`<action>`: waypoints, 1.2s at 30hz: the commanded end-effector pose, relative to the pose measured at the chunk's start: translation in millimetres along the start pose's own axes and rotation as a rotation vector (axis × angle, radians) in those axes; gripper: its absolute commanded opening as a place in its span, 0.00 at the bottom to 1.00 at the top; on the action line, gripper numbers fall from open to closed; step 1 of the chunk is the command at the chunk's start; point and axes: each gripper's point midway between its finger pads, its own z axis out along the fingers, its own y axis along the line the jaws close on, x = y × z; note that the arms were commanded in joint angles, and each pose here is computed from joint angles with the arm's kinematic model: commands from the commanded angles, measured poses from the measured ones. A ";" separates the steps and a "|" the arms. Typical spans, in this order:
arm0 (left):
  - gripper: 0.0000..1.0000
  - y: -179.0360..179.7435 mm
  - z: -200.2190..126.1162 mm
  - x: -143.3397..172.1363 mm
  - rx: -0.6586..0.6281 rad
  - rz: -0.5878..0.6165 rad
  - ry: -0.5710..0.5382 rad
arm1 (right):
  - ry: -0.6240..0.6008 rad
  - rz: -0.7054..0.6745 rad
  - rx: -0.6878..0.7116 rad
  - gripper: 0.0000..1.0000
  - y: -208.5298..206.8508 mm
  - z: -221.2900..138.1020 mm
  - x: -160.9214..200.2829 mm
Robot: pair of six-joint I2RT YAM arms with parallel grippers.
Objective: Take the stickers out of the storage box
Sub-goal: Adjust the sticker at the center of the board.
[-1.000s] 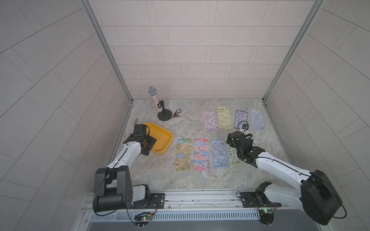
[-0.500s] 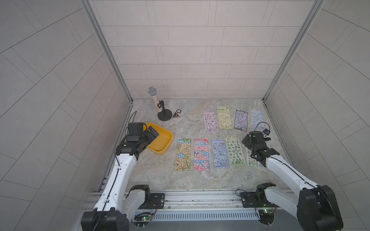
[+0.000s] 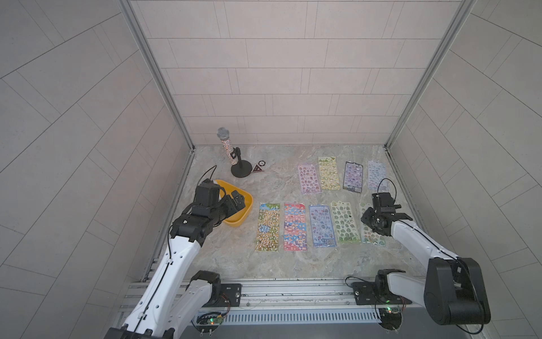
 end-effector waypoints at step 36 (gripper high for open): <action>1.00 -2.3 -2.2 3.8 0.028 -0.018 0.017 | 0.115 -0.142 0.172 0.20 -17.7 2.3 -2.2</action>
